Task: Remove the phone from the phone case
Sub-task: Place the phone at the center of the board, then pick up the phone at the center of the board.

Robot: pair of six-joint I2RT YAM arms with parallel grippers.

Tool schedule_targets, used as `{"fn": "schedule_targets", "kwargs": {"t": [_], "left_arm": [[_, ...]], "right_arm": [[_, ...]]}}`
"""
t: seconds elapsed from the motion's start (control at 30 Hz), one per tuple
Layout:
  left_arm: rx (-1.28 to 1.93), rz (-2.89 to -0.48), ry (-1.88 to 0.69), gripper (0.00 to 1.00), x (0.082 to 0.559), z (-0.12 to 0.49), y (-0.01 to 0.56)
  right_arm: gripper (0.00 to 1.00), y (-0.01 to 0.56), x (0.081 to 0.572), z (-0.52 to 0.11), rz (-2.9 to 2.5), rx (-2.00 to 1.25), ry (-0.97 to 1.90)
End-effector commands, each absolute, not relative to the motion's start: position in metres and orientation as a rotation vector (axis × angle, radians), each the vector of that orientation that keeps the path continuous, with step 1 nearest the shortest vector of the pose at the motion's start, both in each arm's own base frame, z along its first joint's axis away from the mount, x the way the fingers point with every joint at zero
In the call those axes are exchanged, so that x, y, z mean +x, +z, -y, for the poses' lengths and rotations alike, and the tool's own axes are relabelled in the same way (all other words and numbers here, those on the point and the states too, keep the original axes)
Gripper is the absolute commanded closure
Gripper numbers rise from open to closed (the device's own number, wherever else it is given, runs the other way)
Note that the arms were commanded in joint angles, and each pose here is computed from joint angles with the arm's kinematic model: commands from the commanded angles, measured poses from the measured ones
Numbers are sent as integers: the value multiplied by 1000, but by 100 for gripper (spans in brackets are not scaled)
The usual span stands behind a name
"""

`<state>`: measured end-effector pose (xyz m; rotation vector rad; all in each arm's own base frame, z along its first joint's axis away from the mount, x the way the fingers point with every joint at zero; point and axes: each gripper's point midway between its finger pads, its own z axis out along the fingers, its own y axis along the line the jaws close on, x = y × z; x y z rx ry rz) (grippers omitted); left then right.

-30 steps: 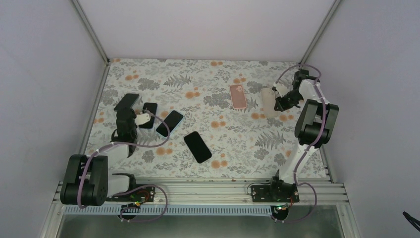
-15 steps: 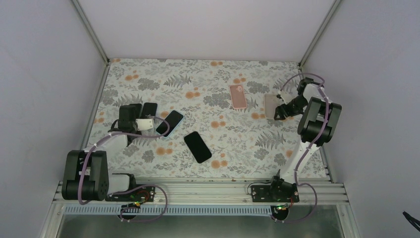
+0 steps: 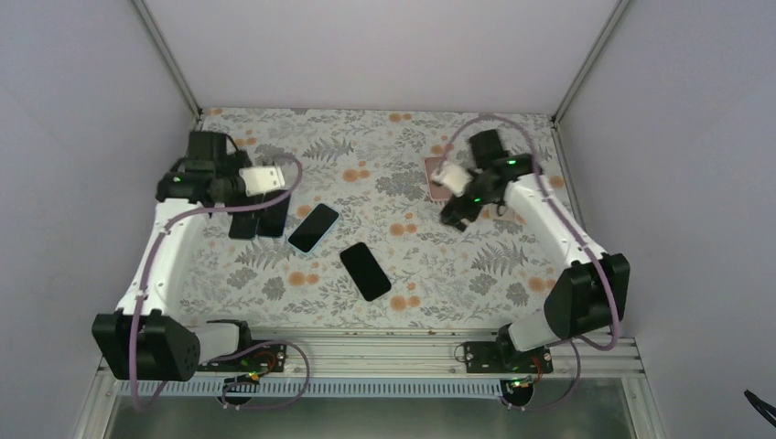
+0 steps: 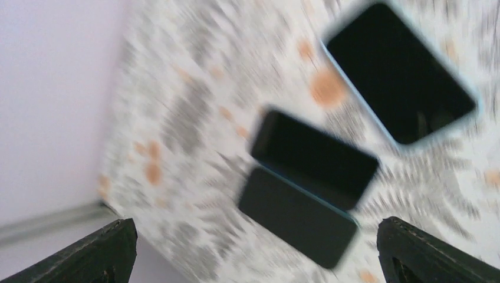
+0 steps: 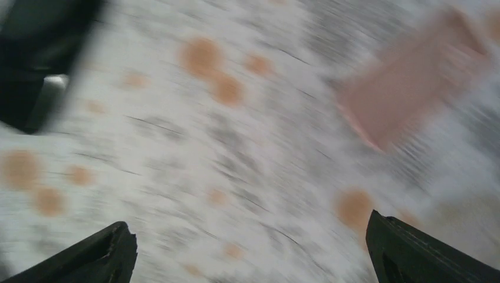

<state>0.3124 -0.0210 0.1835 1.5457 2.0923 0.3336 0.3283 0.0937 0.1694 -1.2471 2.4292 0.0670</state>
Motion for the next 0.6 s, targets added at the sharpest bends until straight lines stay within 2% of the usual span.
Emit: {"fn": "schedule_targets", "kwargs": {"t": [0.0, 0.07, 0.2, 0.33, 0.57], "left_arm": [[1373, -1930, -70, 0, 305, 80, 263], [1299, -1883, -89, 0, 316, 86, 281], [1159, -1850, 14, 0, 338, 77, 295], [1077, -1880, 103, 0, 350, 63, 289], [1023, -1936, 112, 0, 352, 57, 273]], "right_arm": [[0, 148, 249, -191, -2475, -1451, 587], [0, 139, 234, -223, -2501, -1435, 662], [0, 108, 234, -254, -2544, -1279, 372], [0, 96, 202, -289, -2542, -1336, 448], [0, 62, 221, -312, -2647, -1291, 370]]}}
